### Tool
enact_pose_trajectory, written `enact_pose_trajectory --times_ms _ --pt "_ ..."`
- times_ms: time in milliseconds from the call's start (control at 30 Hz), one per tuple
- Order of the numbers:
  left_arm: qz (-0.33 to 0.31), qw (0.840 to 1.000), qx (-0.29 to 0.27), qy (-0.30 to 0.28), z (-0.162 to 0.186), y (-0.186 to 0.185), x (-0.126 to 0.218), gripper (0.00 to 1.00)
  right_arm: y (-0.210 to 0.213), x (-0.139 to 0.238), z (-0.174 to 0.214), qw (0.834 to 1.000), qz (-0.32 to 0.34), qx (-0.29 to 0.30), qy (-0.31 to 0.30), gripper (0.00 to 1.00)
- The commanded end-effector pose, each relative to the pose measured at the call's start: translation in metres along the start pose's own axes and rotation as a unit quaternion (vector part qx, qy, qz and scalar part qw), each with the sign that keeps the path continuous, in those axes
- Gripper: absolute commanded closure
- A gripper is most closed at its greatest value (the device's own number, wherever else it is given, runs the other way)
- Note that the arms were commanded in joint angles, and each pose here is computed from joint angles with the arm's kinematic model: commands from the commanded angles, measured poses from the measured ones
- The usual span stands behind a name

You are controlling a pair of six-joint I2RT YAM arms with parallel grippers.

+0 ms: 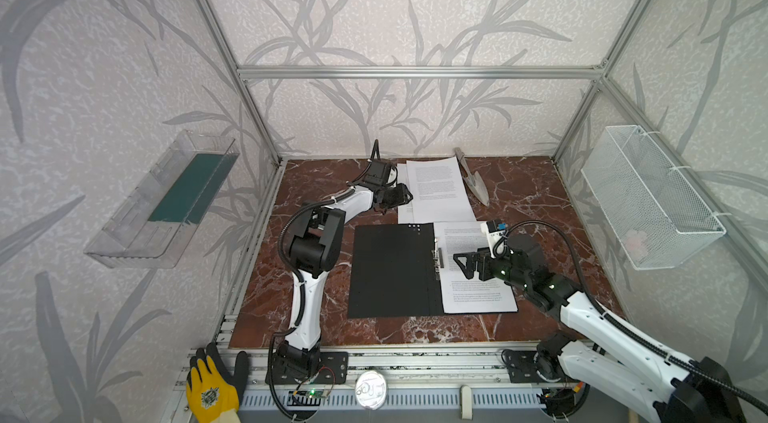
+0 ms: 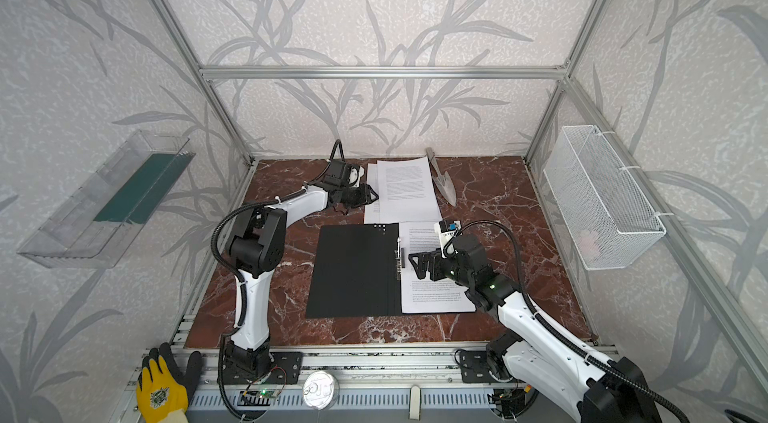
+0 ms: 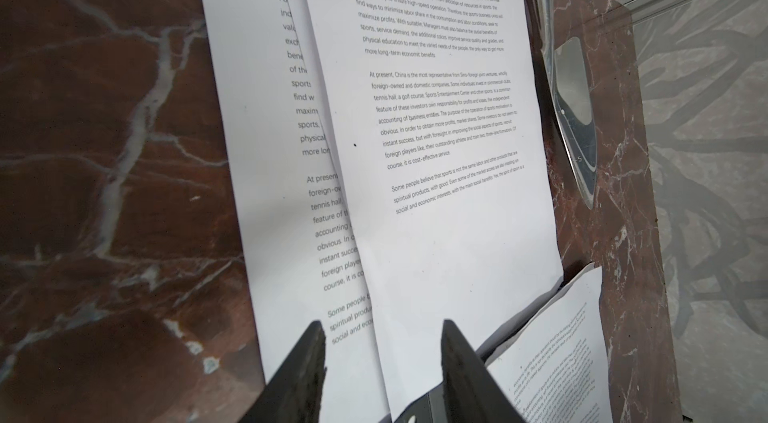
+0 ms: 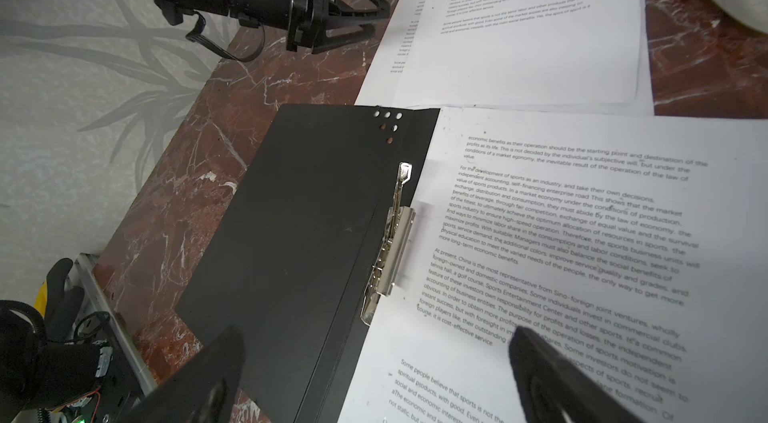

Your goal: Put the files into the folder

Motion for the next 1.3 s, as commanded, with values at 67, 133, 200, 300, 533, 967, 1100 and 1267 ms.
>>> enact_pose_trajectory --times_ms 67,133,200,300,533,967,1100,1267 --pt "0.045 0.998 0.000 0.039 0.001 -0.016 -0.007 0.54 -0.001 -0.007 -0.001 1.000 -0.010 -0.011 -0.003 0.01" --pt "0.057 0.997 0.004 0.047 0.002 -0.017 -0.013 0.54 0.000 -0.008 0.000 1.000 -0.021 -0.020 -0.005 0.01" --pt "0.056 0.997 0.009 0.054 0.003 -0.014 -0.019 0.55 0.002 -0.008 -0.001 0.999 -0.034 -0.025 -0.012 0.01" --pt "0.058 0.997 0.011 0.051 0.001 -0.013 -0.024 0.56 0.004 -0.006 -0.003 0.999 -0.045 -0.025 -0.018 0.01" --pt "0.059 0.996 0.021 0.060 0.003 -0.006 -0.035 0.56 0.005 -0.004 -0.005 0.998 -0.051 -0.026 -0.024 0.01" --pt "0.103 0.992 0.035 0.064 0.005 -0.012 -0.041 0.56 0.001 -0.007 -0.003 0.998 -0.049 -0.032 -0.020 0.01" --pt "0.131 0.989 0.040 0.059 0.000 -0.020 -0.040 0.56 0.001 -0.008 -0.004 0.998 -0.049 -0.033 -0.019 0.01" --pt "0.157 0.985 0.045 0.055 -0.006 -0.027 -0.041 0.56 0.001 -0.008 -0.003 0.998 -0.050 -0.035 -0.017 0.01"
Point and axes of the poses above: each gripper's point midway between its finger pads, its own x axis back along the fingers, its own y axis along the line the jaws close on, z = x × y, the point moved 2 cm from there along x, back along the fingers, and after that the axes turned 4 degrees about -x, right-handed, at the moved point
